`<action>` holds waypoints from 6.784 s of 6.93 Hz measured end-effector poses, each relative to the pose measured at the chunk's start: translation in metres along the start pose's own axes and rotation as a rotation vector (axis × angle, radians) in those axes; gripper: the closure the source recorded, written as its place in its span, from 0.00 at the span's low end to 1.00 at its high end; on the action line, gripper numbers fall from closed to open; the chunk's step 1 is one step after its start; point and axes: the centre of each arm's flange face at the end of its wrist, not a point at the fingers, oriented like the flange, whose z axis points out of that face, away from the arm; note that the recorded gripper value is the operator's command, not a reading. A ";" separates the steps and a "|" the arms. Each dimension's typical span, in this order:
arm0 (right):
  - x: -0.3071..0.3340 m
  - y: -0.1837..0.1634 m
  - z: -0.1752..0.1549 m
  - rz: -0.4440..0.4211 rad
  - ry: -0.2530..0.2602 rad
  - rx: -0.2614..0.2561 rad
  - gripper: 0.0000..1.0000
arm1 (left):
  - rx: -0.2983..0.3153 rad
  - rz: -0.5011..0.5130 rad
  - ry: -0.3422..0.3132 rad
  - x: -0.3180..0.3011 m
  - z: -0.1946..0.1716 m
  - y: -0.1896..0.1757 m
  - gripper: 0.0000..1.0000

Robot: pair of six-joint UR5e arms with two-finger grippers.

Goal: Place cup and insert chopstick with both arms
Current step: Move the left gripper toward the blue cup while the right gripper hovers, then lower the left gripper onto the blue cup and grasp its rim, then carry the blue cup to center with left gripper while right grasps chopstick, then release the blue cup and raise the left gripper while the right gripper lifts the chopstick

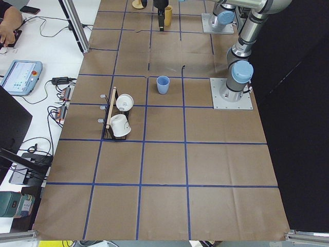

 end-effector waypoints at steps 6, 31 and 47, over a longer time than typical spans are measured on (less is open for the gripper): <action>0.000 0.002 0.001 0.001 0.000 0.000 0.00 | 0.032 0.031 0.001 -0.003 -0.001 -0.005 0.00; 0.083 -0.126 0.130 -0.265 0.079 -0.428 0.01 | -0.135 -0.008 -0.012 -0.205 0.264 -0.015 1.00; 0.073 -0.139 0.030 -0.194 0.068 -0.352 0.95 | -0.058 -0.166 0.004 0.170 0.269 -0.091 0.00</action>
